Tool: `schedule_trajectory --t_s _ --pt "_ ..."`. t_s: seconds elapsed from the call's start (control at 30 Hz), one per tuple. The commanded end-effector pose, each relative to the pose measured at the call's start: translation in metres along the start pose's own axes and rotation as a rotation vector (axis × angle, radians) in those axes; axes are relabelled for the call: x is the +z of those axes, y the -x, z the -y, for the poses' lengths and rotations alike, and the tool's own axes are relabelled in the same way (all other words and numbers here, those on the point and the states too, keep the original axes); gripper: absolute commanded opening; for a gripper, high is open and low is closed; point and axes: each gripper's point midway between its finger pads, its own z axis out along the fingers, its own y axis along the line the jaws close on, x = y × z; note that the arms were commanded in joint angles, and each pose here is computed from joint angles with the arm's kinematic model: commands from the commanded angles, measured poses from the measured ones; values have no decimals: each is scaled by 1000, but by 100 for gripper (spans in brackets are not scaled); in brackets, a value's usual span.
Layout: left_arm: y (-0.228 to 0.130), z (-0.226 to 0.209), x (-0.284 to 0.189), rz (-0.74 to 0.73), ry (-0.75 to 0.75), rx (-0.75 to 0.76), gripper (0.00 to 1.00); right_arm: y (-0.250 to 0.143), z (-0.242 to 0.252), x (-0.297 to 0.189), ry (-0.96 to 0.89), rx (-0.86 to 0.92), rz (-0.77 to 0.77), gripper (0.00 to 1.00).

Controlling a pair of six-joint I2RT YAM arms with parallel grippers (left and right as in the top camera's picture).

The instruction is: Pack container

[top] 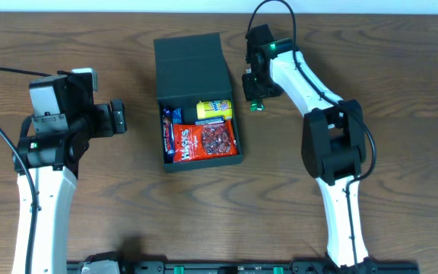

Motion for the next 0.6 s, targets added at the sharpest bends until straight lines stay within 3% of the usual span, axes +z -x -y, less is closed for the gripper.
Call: schedule_trajectory --t_s 0.0,0.4,0.57 --pt "12 -2 -9 36 12 -5 95 -11 4 8 -2 3 -39 47" --pt "12 -2 -9 36 12 -5 95 -11 2 1 11 19 -48 22" --pt "12 -2 -9 36 12 -5 95 -2 0 -20 13 30 -35 18"
